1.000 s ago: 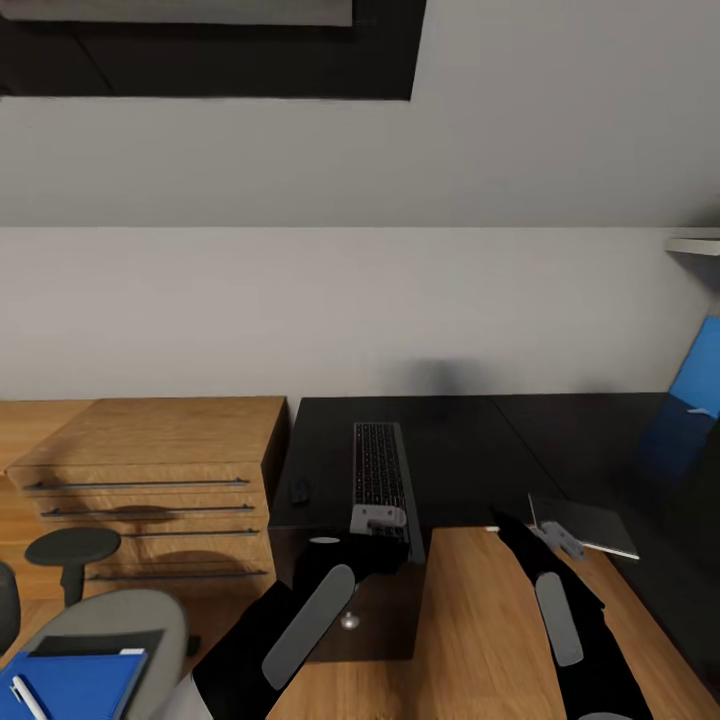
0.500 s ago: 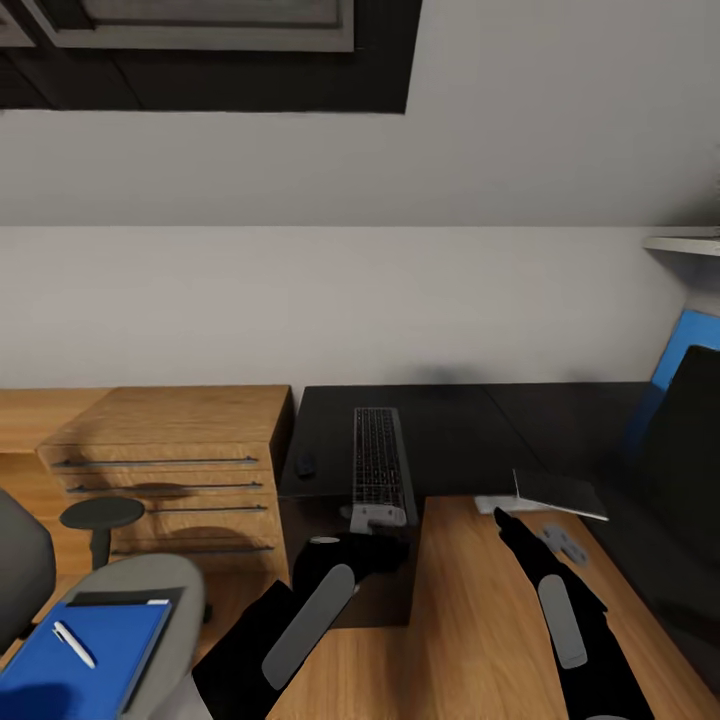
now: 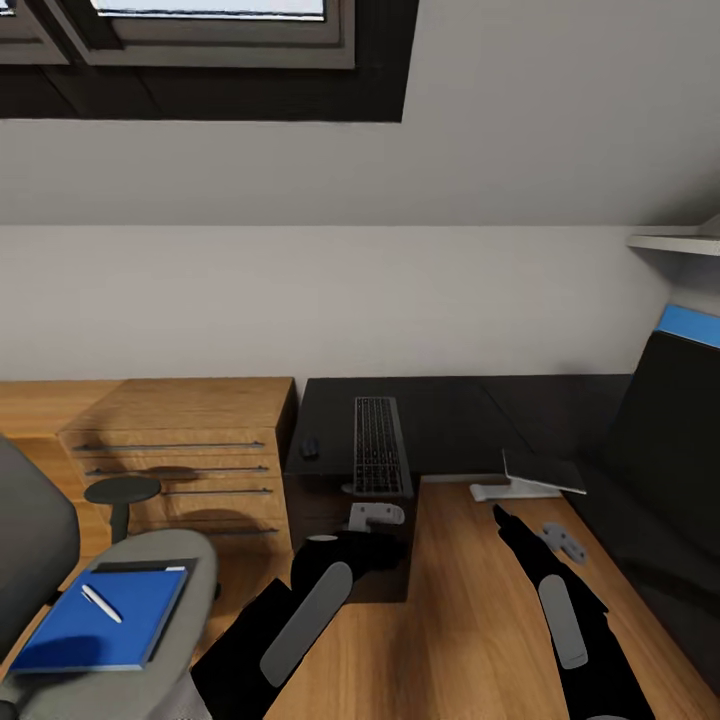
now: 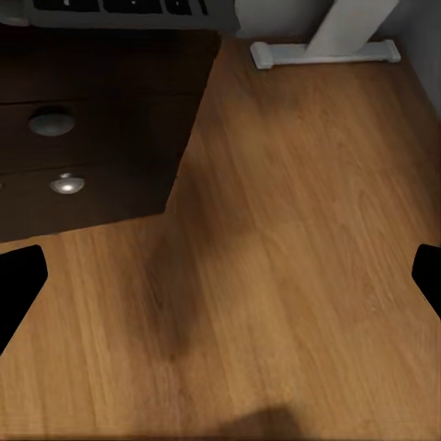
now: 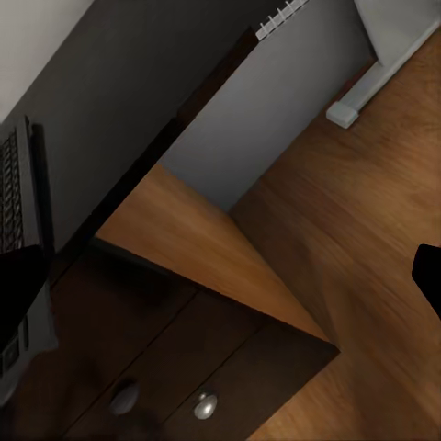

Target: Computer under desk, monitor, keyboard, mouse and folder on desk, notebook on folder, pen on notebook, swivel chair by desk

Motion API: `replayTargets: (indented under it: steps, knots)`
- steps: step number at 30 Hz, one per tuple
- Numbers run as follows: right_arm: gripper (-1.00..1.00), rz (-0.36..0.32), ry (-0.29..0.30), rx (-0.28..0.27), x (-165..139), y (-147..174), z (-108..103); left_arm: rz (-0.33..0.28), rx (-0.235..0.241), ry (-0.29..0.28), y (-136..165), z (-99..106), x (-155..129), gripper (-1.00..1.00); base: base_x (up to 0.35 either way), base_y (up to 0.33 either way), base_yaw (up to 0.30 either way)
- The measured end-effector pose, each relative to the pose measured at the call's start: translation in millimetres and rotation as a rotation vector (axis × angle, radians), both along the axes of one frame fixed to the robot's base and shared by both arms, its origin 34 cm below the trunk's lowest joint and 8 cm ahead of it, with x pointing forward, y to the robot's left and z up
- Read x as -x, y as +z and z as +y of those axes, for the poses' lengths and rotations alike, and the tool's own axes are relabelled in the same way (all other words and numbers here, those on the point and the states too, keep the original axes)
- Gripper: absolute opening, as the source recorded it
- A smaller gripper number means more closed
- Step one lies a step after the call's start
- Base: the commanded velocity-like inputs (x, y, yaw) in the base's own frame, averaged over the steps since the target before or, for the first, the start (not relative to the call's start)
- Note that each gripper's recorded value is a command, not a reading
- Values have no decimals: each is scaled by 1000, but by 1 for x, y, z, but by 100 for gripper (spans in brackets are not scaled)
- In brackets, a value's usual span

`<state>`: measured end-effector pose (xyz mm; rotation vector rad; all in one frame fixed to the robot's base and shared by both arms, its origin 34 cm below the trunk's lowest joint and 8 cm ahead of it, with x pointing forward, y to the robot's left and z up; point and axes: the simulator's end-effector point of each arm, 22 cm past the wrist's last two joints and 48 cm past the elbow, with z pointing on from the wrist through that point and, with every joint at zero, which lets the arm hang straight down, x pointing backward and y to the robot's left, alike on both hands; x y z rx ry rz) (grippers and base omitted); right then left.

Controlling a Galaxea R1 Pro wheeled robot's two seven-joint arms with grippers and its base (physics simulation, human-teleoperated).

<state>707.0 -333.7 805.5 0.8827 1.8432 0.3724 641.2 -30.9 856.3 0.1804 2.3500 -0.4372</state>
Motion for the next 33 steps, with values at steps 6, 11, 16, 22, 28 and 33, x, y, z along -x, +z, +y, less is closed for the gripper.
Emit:
replayTargets:
  steps: [6, 11, 16, 22, 28, 33]
  knots:
    - [100, -1, 0, 0, 0, -1, 0, 4, 39, 61, 7, 16, -14, 100, -19, 0, 0]
    - [100, -1, -1, 0, 0, -9, -1, 3, 58, 82, 4, 21, -19, 100, -4, 0, 0]
    - [100, -1, -2, 1, 0, -17, -1, 2, 63, 86, -3, 21, -19, 100, 0, 0, 0]
    - [100, 0, -4, 0, 1, -28, -2, 2, 64, 87, -13, 22, -19, 100, 0, 0, 0]
    - [100, 6, -24, -2, 5, -42, -10, 1, 63, 88, -23, 22, -19, 100, 0, 0, 0]
    - [100, 73, -58, 9, 20, -91, -16, 1, 63, 88, -32, 22, -18, 100, 0, 0, 0]
